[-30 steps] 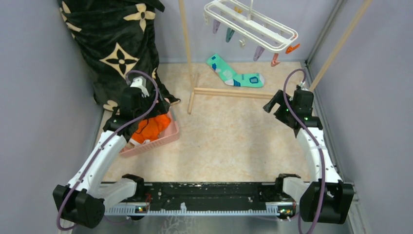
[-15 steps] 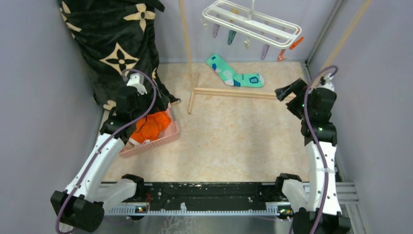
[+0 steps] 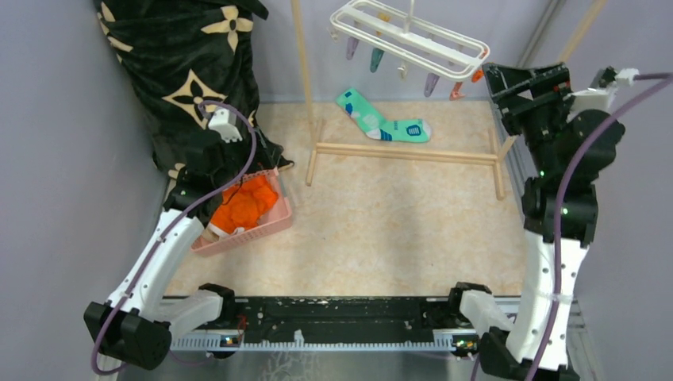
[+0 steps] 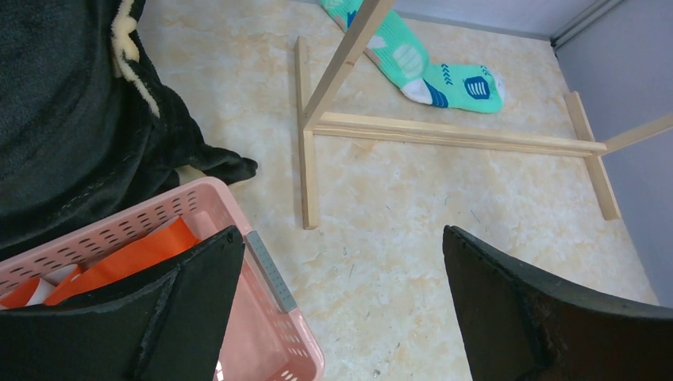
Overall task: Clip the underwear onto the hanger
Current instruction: Pick up the hanger from the clothesline.
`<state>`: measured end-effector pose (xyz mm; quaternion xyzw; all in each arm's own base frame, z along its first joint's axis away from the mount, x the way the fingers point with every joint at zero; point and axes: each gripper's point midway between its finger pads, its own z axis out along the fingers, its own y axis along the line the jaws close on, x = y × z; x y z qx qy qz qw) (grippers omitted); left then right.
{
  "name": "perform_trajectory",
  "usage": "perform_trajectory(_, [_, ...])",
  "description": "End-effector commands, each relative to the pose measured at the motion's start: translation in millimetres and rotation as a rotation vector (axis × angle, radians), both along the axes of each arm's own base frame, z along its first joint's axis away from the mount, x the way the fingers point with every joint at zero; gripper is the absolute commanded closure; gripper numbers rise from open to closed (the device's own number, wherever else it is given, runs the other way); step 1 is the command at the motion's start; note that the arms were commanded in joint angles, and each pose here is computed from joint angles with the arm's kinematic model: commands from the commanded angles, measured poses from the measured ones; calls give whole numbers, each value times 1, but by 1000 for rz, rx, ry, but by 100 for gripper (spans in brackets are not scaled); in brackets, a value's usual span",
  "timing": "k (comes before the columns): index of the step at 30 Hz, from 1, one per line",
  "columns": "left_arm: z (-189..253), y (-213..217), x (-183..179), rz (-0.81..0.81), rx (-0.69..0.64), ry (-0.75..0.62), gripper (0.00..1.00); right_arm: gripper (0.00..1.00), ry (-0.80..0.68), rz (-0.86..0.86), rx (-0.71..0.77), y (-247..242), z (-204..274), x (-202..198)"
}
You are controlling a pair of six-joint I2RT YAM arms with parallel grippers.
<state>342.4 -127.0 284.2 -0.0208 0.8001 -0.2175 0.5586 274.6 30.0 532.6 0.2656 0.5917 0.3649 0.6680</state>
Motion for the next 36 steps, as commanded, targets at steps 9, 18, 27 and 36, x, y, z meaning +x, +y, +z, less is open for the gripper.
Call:
perform_trajectory(9, [28,0,-1,-33,13,-93,0,15,96,168,240,16,-23,57])
perform_trajectory(18, [27,-1,-3,-37,7,-95,0,29,58,221,317,18,-18,81])
perform_trajectory(27, [24,-3,-3,-44,3,-91,0,39,94,244,326,20,-33,92])
perform_trajectory(36, [21,-2,-2,-40,8,-85,0,55,91,296,328,25,-35,103])
